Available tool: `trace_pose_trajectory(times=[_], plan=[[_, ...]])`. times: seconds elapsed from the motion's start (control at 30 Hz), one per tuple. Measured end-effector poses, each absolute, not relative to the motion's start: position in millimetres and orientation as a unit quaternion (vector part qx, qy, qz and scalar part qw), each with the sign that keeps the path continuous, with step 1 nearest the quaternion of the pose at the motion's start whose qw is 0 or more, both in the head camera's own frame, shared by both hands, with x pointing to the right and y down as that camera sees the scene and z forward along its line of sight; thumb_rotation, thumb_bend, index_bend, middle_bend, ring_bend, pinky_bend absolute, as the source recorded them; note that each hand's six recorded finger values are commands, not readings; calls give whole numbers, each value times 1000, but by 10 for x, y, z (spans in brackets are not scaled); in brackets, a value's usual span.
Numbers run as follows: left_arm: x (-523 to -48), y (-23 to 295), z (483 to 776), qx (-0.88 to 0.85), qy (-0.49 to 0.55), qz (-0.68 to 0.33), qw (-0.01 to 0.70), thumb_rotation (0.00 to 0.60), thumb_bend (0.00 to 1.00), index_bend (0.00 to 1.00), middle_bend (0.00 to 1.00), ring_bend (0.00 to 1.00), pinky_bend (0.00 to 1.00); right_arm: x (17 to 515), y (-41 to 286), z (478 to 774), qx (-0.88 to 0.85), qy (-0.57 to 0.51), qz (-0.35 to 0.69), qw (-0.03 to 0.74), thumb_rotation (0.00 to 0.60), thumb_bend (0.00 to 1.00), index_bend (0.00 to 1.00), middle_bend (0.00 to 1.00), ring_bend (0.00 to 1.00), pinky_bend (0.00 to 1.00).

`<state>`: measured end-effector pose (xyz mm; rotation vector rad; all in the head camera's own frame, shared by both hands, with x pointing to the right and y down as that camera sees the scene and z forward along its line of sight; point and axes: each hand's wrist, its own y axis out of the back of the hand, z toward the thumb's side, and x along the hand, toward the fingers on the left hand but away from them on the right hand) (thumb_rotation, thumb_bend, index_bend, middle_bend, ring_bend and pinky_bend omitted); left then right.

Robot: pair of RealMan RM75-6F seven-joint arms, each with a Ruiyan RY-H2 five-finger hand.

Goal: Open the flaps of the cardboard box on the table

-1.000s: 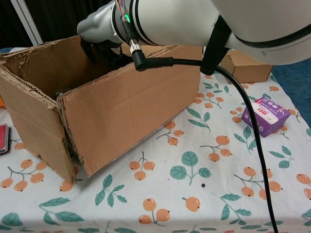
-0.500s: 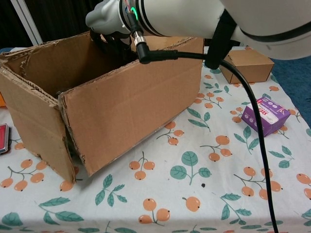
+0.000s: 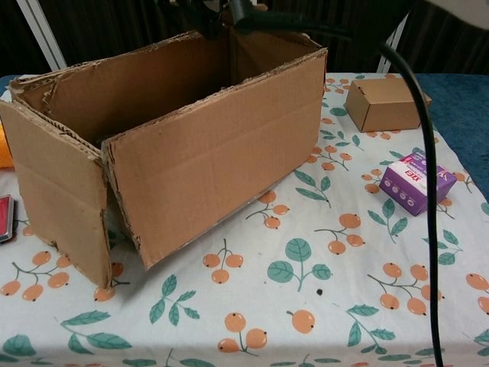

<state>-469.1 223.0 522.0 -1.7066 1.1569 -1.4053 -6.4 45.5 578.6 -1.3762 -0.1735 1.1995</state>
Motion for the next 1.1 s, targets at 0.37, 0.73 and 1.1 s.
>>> trace_pose_trajectory(times=[0.37,0.73,1.1], plan=[[-4649,2232,5221,-651,439,-532,318,243,9,88,107,105,147,258,202,5494,-569,-110,545,606,600,739,205,271,0,0],[-4603,2207,5192,-648,441,-530,323,241,9,88,107,105,148,720,-70,5436,-547,-137,581,587,600,724,124,209,0,0],[-4550,2177,5234,-648,435,-536,321,242,9,88,107,105,148,1240,-383,5498,-543,-172,616,544,600,694,85,179,0,0]])
